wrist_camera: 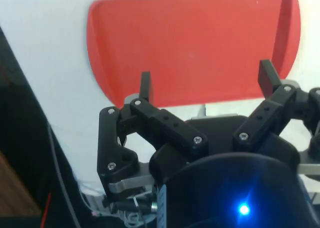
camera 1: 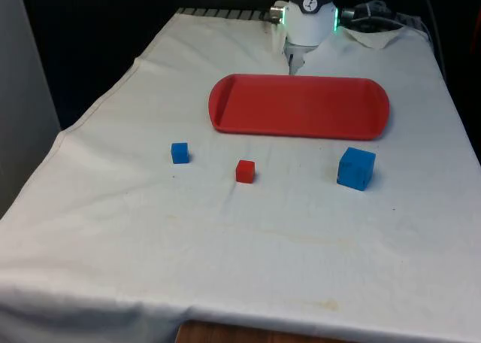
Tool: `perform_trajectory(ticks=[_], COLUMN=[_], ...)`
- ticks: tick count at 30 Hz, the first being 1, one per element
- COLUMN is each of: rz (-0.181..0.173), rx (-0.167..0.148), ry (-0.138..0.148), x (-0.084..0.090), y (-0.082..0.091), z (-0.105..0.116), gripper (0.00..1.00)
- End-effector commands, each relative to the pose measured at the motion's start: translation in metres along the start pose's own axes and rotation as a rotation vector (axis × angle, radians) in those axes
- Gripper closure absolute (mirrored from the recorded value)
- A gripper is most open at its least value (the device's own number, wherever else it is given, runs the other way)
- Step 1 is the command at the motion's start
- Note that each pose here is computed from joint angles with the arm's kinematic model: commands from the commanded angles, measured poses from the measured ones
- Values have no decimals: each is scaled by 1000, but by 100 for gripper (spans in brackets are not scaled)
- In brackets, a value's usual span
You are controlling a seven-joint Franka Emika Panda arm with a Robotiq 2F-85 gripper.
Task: Pick up the largest block and place it onto the tray.
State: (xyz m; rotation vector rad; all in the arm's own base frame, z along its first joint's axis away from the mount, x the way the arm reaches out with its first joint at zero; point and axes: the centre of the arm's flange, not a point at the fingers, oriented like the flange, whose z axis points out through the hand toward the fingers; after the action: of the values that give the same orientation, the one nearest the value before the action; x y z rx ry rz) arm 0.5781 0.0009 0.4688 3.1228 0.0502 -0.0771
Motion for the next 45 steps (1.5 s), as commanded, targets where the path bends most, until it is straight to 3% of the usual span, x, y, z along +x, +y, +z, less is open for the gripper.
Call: perform_trajectory(ticks=[1,9,18,27,28,36,37,42,45], rz=[0,0,-1,-2,-2,-2,-4,-3,-3], rx=[3,-9,3,33,23,56,47,70,65], ry=[6,22,45,65,62,77,73,79,77], x=[4,16,32,46,44,57,55,62,62], y=[-2,-7,-22,-43,-39,-62,-59,-74,-75], z=[5,24,51,78,75,104,101,123,128], gripper=[0,0,0,0,0,0,0,0,0])
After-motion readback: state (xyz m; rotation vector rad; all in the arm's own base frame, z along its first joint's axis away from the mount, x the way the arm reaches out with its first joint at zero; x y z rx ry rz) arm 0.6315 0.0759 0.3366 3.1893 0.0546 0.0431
